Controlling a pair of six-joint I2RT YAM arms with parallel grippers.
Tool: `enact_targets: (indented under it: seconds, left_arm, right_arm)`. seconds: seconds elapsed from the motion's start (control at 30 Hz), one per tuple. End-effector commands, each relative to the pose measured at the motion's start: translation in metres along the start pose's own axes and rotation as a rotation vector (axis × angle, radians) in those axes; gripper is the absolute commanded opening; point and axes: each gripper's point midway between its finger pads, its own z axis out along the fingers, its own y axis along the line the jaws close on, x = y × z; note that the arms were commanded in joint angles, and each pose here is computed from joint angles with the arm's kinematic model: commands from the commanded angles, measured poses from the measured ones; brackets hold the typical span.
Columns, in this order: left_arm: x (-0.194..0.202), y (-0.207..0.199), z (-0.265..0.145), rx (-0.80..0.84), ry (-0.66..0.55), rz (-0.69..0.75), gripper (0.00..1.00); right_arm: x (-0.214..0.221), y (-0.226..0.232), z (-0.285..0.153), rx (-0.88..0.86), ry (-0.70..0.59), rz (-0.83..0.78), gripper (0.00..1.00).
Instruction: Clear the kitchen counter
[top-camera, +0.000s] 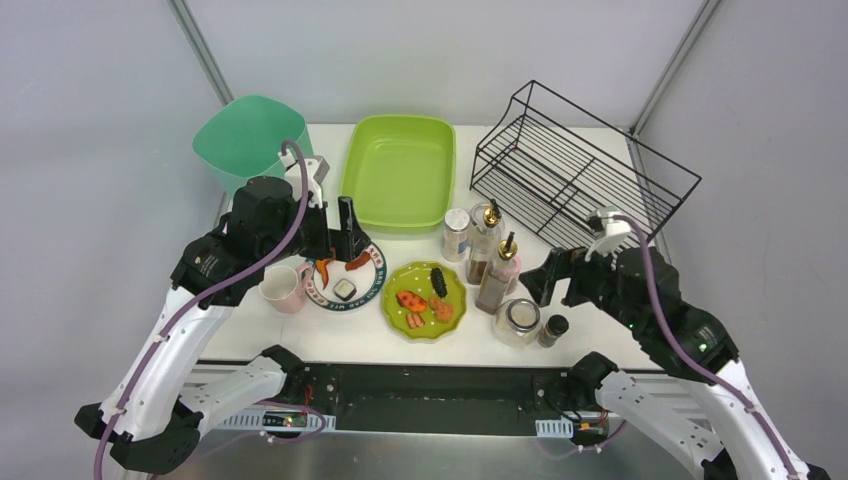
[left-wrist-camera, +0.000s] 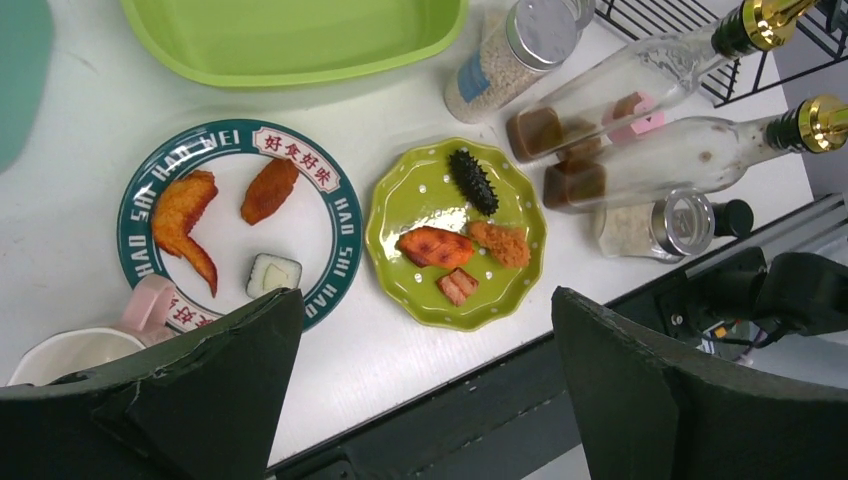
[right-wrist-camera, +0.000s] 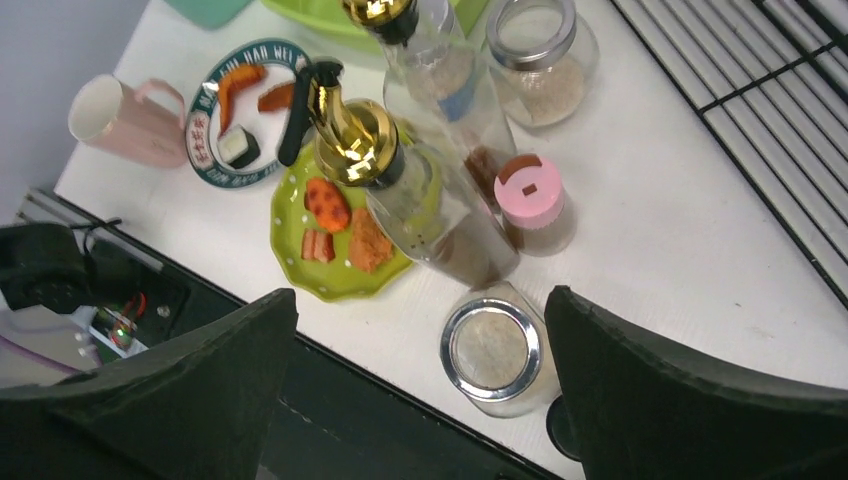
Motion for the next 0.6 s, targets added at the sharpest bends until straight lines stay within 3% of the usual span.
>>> enact_targets:
  seconds: [0.0, 0.57]
  left_arm:
    - [0.003, -0.010, -0.003, 0.073, -0.003, 0.012, 1.00]
    - [0.023, -0.014, 0.015, 0.124, 0.041, 0.020, 1.00]
  right_arm:
    - [0.000, 0.021, 0.015, -0.150, -0.069, -0.072, 0.99]
    - [-0.006, 0.018, 0.059, -0.128, -0.236, -0.204, 0.96]
